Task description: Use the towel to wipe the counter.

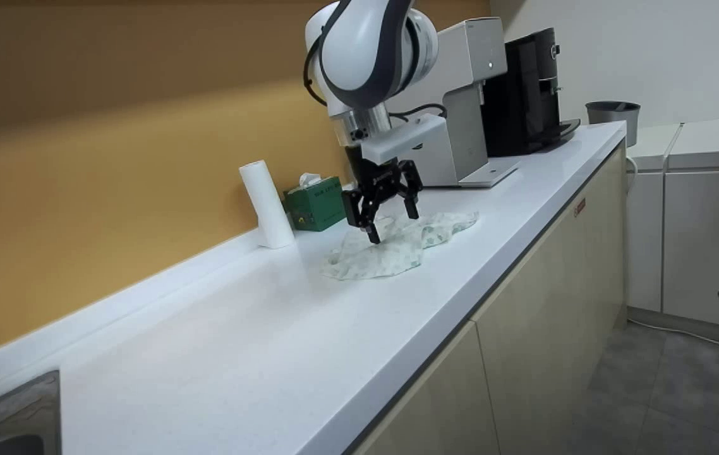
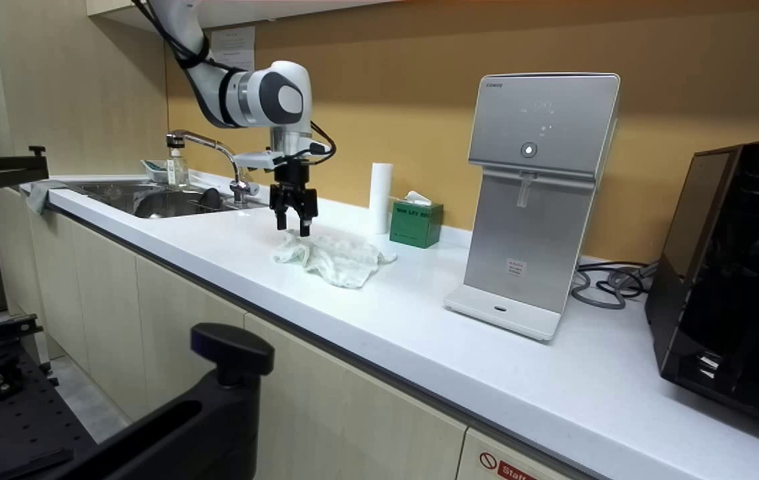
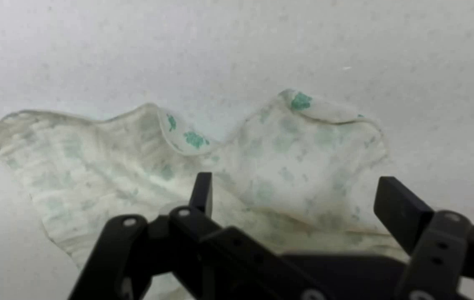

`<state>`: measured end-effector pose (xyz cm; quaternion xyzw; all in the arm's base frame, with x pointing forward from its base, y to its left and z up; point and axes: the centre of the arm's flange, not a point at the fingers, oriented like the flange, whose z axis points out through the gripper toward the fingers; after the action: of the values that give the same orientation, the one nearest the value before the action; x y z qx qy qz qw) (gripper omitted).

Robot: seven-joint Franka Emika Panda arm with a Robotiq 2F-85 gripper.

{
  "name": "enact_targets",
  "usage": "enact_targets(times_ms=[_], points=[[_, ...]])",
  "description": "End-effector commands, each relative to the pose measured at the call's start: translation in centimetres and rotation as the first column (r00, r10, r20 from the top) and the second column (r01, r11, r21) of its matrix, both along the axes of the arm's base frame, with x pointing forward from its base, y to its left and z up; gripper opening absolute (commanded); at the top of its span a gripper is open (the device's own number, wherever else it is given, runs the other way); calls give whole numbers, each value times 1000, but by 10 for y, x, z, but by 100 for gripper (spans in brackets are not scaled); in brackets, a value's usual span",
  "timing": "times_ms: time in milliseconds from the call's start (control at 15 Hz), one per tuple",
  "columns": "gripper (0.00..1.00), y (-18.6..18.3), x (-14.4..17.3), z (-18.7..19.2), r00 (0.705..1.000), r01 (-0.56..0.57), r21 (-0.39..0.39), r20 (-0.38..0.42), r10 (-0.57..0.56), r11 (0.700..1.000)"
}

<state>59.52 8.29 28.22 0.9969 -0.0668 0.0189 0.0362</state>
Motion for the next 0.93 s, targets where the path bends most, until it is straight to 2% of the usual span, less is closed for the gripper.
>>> enact_targets(times_ms=[0,267,667,733,800,867], points=[[100,0,24,-11,998,-22,-52,66,25,998],[100,-6,35,-21,996,-26,-40,79,29,999],[100,-6,35,-32,999,-43,11,27,43,999],[93,-6,35,-34,999,-44,14,22,44,999],[74,-7,35,-36,999,-44,19,18,43,999],[67,-7,35,-38,999,-45,21,14,45,999]])
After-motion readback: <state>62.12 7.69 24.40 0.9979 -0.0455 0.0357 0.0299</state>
